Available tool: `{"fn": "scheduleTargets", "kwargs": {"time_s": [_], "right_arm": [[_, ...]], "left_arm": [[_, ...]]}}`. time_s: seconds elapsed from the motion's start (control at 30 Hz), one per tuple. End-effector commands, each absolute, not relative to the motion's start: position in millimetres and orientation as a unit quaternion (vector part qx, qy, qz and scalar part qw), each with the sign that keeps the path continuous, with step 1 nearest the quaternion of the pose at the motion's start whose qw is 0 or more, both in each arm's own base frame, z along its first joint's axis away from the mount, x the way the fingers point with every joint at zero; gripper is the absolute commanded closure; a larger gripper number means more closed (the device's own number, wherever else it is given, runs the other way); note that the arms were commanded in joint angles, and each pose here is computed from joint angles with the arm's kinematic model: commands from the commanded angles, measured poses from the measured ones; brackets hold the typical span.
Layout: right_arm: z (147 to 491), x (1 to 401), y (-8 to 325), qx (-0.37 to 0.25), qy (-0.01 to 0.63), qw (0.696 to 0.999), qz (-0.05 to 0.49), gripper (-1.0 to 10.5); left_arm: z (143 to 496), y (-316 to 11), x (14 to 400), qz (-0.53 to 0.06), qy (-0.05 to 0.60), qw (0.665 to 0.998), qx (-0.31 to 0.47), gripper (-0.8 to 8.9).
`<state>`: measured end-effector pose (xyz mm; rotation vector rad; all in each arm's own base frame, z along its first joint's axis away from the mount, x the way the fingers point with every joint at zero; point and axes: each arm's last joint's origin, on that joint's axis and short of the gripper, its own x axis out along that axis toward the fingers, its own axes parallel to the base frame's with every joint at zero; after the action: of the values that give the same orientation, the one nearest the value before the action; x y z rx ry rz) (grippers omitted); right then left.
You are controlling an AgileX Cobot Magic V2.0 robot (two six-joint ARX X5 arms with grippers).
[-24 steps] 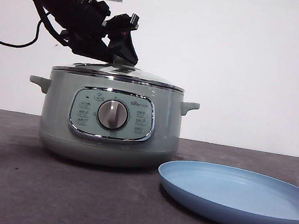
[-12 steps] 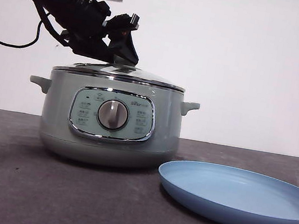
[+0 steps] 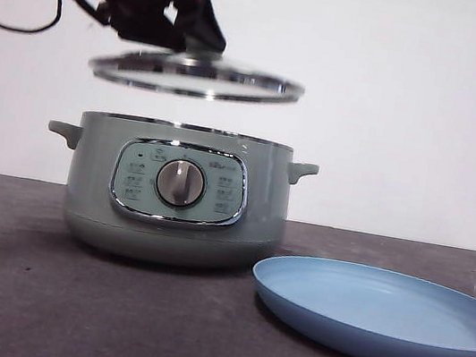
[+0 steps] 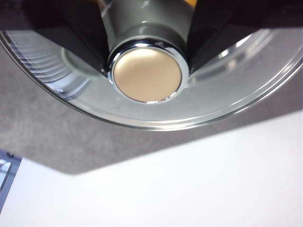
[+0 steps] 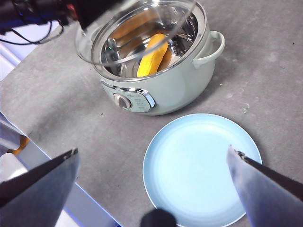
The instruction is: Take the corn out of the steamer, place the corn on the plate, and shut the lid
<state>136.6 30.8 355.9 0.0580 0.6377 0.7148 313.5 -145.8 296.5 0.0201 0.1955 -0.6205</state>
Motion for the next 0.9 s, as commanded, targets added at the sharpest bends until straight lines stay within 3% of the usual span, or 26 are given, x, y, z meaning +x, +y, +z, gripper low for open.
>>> {"fn": "scheduleTargets", "kwargs": {"time_s": [0.03, 0.3, 0.5, 0.9], "right_arm": [[357.1, 136.6, 30.9, 0.028, 0.304, 0.888, 0.343, 2.8], [358.8, 141.2, 31.3, 0.025, 0.29, 0.893, 0.344, 2.8], [359.3, 152.0, 32.5, 0.029, 0.279, 0.897, 0.342, 2.8], [356.9, 178.6, 38.8, 0.043, 0.266, 0.898, 0.348, 2.8]], "left_arm": [[327.2, -143.6, 308.3, -0.31, 0.05, 0.949, 0.006, 8.22], [385.6, -124.5, 271.5, -0.306, 0.033, 0.952, 0.009, 8.22], [426.0, -92.5, 213.6, -0.292, -0.008, 0.956, 0.005, 8.22], [434.0, -51.6, 123.1, -0.255, 0.052, 0.965, 0.018, 8.21]]}}
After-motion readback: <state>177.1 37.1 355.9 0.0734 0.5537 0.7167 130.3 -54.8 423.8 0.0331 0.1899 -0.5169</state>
